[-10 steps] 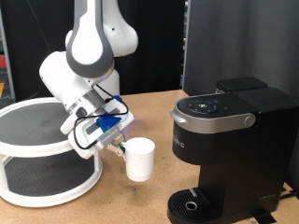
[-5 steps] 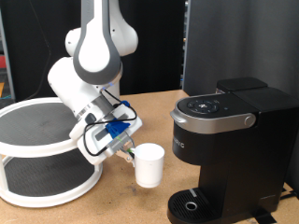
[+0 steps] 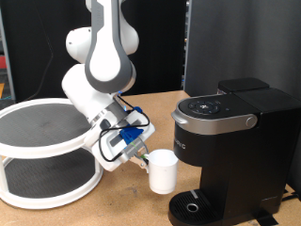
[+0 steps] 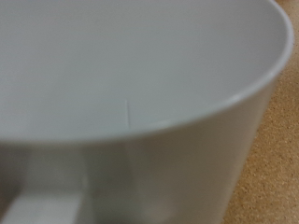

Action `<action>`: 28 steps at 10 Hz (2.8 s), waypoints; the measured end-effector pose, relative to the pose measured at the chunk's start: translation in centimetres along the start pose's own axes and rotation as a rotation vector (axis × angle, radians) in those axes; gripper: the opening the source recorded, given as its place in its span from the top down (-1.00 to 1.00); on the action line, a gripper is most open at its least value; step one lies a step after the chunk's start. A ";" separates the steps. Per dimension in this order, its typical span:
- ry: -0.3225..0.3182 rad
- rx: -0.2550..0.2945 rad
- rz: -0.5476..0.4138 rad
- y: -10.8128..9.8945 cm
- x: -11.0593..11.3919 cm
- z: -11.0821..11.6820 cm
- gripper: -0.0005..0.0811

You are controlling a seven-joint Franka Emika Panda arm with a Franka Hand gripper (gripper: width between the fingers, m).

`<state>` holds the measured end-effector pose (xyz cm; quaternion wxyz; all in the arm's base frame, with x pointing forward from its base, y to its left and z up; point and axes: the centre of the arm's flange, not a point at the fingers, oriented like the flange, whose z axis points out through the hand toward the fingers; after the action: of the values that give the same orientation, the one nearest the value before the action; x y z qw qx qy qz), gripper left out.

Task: Make a cup of coffee with the keurig machine

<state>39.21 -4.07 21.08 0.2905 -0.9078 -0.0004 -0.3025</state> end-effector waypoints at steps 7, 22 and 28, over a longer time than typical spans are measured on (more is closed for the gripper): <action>0.058 -0.031 0.005 -0.7 1.5 4.4 0.80; 0.004 -0.016 -0.010 -1.8 -1.5 8.5 0.27; -0.030 -0.063 0.010 -1.1 -2.6 5.8 -0.85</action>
<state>40.12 0.33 16.47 0.2630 -0.9211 0.0091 -0.2871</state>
